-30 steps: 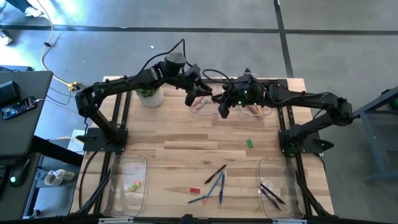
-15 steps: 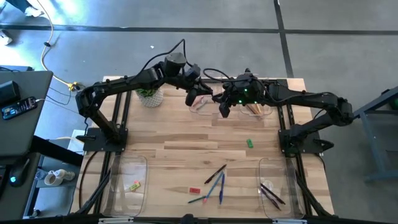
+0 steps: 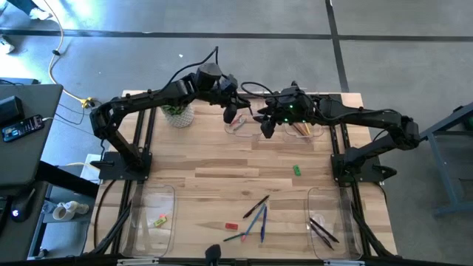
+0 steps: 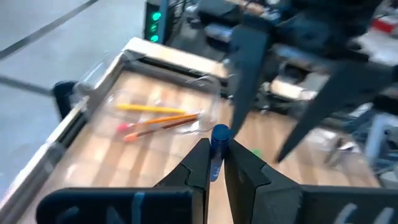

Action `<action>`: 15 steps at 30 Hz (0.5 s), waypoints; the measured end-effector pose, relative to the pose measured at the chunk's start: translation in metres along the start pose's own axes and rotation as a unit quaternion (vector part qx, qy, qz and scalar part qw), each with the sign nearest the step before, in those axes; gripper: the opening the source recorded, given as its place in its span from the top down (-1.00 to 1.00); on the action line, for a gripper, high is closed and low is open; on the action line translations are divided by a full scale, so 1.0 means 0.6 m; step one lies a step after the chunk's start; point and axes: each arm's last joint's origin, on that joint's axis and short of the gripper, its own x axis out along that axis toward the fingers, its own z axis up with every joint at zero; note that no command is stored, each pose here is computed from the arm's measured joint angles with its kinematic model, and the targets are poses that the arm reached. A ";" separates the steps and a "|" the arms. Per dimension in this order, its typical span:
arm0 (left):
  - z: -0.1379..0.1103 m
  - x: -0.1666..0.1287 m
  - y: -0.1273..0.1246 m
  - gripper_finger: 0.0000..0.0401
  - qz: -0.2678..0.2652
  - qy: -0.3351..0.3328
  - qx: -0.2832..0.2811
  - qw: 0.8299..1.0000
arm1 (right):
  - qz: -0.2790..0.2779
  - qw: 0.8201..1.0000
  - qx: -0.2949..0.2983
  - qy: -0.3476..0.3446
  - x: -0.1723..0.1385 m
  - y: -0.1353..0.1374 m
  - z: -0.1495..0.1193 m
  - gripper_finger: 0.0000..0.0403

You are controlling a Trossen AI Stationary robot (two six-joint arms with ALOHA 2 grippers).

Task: Sort crayons/erasers/pens/pencils in bins
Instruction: Put the blue crayon into the top left transparent bin

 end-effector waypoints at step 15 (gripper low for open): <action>-0.094 0.082 0.083 0.90 0.135 0.135 -0.049 0.980 | -0.038 0.999 0.012 0.034 0.000 -0.034 -0.005 0.09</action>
